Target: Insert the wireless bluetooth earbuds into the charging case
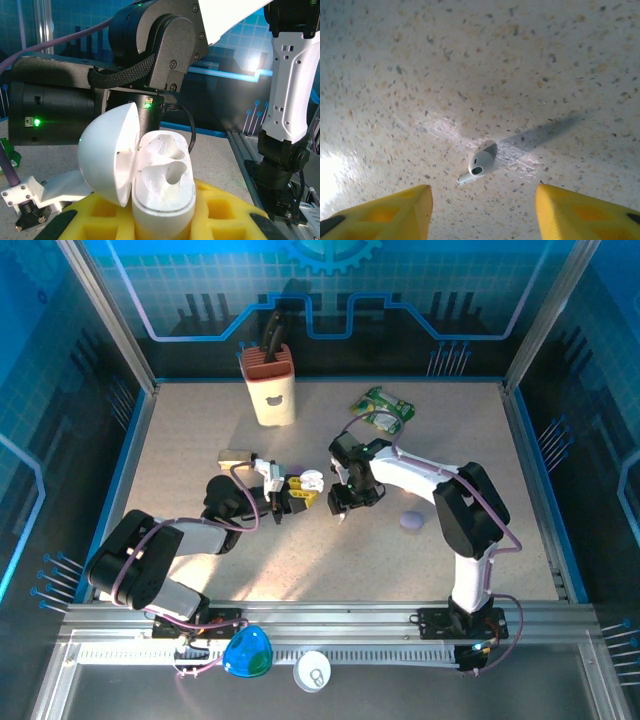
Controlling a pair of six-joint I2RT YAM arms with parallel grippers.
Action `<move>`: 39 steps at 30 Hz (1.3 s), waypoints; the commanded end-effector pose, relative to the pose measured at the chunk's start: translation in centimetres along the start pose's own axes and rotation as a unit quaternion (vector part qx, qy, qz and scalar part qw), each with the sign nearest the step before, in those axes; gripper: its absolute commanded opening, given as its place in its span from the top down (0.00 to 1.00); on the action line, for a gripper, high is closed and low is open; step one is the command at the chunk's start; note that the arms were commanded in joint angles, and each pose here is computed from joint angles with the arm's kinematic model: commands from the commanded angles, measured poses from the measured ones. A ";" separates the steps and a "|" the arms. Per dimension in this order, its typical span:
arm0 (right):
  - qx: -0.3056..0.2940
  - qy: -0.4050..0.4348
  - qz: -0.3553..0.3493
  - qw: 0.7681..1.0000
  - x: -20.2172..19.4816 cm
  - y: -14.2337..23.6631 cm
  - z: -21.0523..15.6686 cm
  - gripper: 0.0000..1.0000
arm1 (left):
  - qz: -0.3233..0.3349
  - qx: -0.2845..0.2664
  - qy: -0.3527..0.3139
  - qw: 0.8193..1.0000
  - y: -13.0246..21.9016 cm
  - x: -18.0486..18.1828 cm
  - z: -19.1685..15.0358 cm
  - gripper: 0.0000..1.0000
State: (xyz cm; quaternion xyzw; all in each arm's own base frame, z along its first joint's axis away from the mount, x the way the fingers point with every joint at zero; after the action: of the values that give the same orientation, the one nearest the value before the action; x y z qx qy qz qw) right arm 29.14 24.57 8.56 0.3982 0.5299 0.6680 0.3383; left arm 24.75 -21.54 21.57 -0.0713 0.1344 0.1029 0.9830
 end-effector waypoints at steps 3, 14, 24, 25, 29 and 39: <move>0.037 -0.084 -0.033 0.995 -0.1 -1.3 -0.7 0.47 | -0.011 -0.002 -0.025 1.000 0.4 -0.5 0.1 0.92; 0.038 -0.118 0.040 0.991 1.9 -2.7 0.4 0.53 | -0.010 0.004 -0.021 1.000 0.3 -0.1 -0.4 0.92; 0.046 -0.111 0.035 0.992 1.9 -3.0 0.7 0.59 | -0.009 0.004 -0.023 1.000 0.3 -0.2 -0.4 0.90; 0.044 -0.111 0.037 0.992 2.0 -3.0 0.8 0.60 | -0.009 0.005 -0.023 1.000 0.4 -0.2 -0.5 0.90; 0.048 -0.108 0.033 0.993 2.1 -3.1 1.0 0.62 | -0.009 0.006 -0.021 1.000 0.4 -0.1 -0.6 0.90; 0.066 -0.108 -0.005 0.992 1.5 -3.8 0.6 0.74 | -0.011 0.008 -0.022 1.000 0.4 -0.2 -0.8 0.90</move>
State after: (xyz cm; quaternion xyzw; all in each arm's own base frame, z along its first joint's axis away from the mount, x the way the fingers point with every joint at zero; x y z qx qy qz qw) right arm 29.41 26.98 5.69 0.4904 0.5164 0.6010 0.3629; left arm 24.72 -21.58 21.33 -0.0680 0.1337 0.1002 0.9836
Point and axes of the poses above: each hand's point on the last joint's axis, 136 mm out from that joint toward the fingers, its own y axis back along the fingers, its own x axis along the line the jaws close on, z = x × y, the point moved 4 cm from there along y, back along the fingers, and after that the axes turned 10 degrees about y, right-handed, at the moved point
